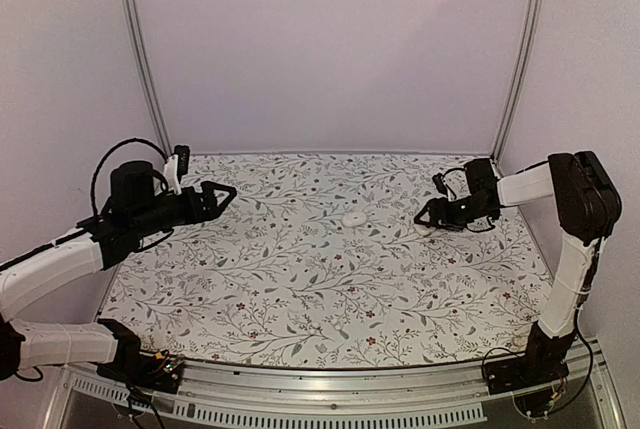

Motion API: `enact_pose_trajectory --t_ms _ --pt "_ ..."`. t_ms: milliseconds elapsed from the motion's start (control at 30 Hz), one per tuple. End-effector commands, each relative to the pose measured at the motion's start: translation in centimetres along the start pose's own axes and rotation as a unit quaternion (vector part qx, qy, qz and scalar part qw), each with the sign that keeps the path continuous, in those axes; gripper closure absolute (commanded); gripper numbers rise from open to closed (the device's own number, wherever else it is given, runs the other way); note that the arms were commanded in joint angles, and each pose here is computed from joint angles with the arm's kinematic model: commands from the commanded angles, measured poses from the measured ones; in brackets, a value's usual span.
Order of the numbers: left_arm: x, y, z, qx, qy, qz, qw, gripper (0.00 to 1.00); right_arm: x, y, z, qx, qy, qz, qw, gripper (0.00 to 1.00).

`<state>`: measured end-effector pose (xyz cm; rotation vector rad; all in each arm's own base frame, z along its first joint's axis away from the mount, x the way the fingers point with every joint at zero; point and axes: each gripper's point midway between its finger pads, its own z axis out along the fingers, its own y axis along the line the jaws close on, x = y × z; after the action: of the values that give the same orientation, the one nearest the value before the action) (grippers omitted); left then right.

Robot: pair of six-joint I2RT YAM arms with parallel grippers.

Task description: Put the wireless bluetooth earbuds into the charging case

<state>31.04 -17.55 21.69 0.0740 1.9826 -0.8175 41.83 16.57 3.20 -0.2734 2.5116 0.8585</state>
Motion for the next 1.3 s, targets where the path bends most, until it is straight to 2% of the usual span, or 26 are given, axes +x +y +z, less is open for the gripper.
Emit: enact_pose_trajectory --t_ms 0,100,433,533,833,1000,1267 --pt "0.5 -0.4 -0.3 0.010 0.002 0.003 1.000 0.00 3.2 2.4 1.7 -0.018 0.040 -0.016 0.999 0.24" --pt "0.6 -0.5 -0.2 0.013 0.004 0.002 1.000 0.00 3.4 3.8 1.9 -0.014 0.033 -0.037 0.999 0.24" --pt "0.9 -0.3 -0.1 0.009 0.010 0.004 1.000 0.00 3.2 4.1 2.9 0.122 0.015 -0.121 0.985 0.24" --pt "0.9 -0.2 -0.2 0.006 0.008 0.004 1.000 0.00 3.8 4.1 3.4 0.157 0.030 -0.135 0.978 0.24" --pt "0.9 -0.1 0.0 0.005 0.011 0.006 1.000 0.00 5.4 4.5 4.6 0.190 0.061 -0.167 0.966 0.29" --pt "1.0 0.1 0.1 0.000 0.014 0.008 1.000 0.00 5.0 4.5 4.1 0.204 0.051 -0.177 0.961 0.39" --pt "0.9 0.2 0.4 -0.003 0.012 0.008 1.000 0.00 5.0 4.6 3.5 0.213 0.050 -0.190 0.957 0.50"
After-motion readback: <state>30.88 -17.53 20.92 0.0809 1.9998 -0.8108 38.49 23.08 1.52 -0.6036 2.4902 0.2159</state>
